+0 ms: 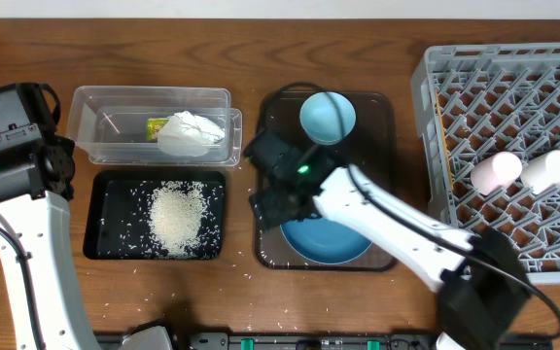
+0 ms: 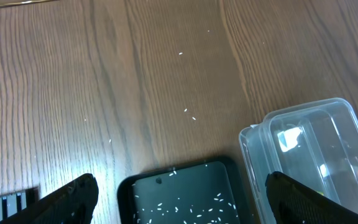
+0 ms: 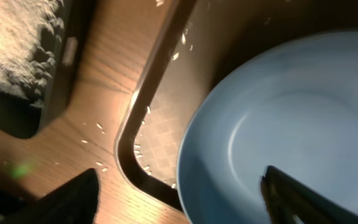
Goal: Sort waste into correct bins and load items into the dishwasher rack
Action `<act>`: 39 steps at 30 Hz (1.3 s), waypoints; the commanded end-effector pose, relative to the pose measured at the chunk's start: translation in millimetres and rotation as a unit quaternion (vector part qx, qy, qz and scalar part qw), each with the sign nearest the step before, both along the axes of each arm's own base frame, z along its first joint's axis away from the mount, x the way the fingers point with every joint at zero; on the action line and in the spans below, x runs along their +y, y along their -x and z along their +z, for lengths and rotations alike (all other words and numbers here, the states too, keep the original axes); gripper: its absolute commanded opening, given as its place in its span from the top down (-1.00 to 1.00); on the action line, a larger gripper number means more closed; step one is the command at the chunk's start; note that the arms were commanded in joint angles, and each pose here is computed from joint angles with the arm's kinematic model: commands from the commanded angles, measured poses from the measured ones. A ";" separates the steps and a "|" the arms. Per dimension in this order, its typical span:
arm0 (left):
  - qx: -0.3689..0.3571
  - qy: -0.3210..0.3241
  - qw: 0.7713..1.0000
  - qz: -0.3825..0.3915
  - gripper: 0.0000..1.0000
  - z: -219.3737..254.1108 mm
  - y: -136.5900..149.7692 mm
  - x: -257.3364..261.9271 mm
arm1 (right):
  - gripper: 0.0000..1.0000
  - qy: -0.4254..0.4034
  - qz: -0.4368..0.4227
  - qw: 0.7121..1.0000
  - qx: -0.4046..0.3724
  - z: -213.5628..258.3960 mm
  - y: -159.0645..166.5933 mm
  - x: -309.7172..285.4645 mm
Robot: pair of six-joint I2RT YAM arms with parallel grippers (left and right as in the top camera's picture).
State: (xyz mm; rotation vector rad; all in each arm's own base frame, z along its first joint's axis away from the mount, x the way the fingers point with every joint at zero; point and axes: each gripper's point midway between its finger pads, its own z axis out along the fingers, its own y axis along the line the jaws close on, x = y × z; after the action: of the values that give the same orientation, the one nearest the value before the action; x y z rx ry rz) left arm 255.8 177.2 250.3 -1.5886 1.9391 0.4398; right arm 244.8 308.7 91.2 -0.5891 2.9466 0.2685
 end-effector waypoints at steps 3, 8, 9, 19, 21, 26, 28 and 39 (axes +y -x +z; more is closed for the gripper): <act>0.001 -0.003 1.000 0.005 -0.78 1.1 1.4 2.0 | -0.56 0.057 -0.018 0.998 -0.018 -23.2 4.7 0.5; 0.001 -0.003 1.000 0.005 -0.78 1.1 1.4 2.0 | -0.56 0.069 -0.010 0.998 -0.013 -28.6 14.1 3.3; 0.001 -0.003 1.000 0.005 -0.78 1.1 1.4 2.0 | -0.55 0.071 -0.014 0.997 -0.011 -28.8 15.1 2.4; 0.001 -0.003 1.000 0.005 -0.79 1.1 1.4 2.0 | -0.15 0.098 -0.032 0.995 -0.004 -45.4 21.3 -3.2; 0.001 -0.003 1.000 0.005 -0.79 1.1 1.4 2.0 | -0.14 0.106 -0.029 0.994 0.000 -52.3 23.4 -3.0; 0.001 -0.003 1.000 0.005 -0.79 1.1 1.4 2.0 | -0.06 0.128 -0.018 0.992 0.013 -70.4 31.5 -2.7; 0.001 -0.003 1.000 0.005 -0.79 1.1 1.4 2.0 | 0.17 0.130 -0.017 0.991 0.014 -72.0 32.9 -2.3; 0.001 -0.003 1.000 0.005 -0.78 1.1 1.4 2.0 | 0.97 0.118 -0.029 0.992 0.013 -49.3 20.4 1.9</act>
State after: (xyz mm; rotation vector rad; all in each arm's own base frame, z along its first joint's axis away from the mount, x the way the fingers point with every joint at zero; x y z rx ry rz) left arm 255.8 177.3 250.3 -1.5885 1.9388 0.4396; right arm 212.1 303.7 28.3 -0.5720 3.0643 -0.1175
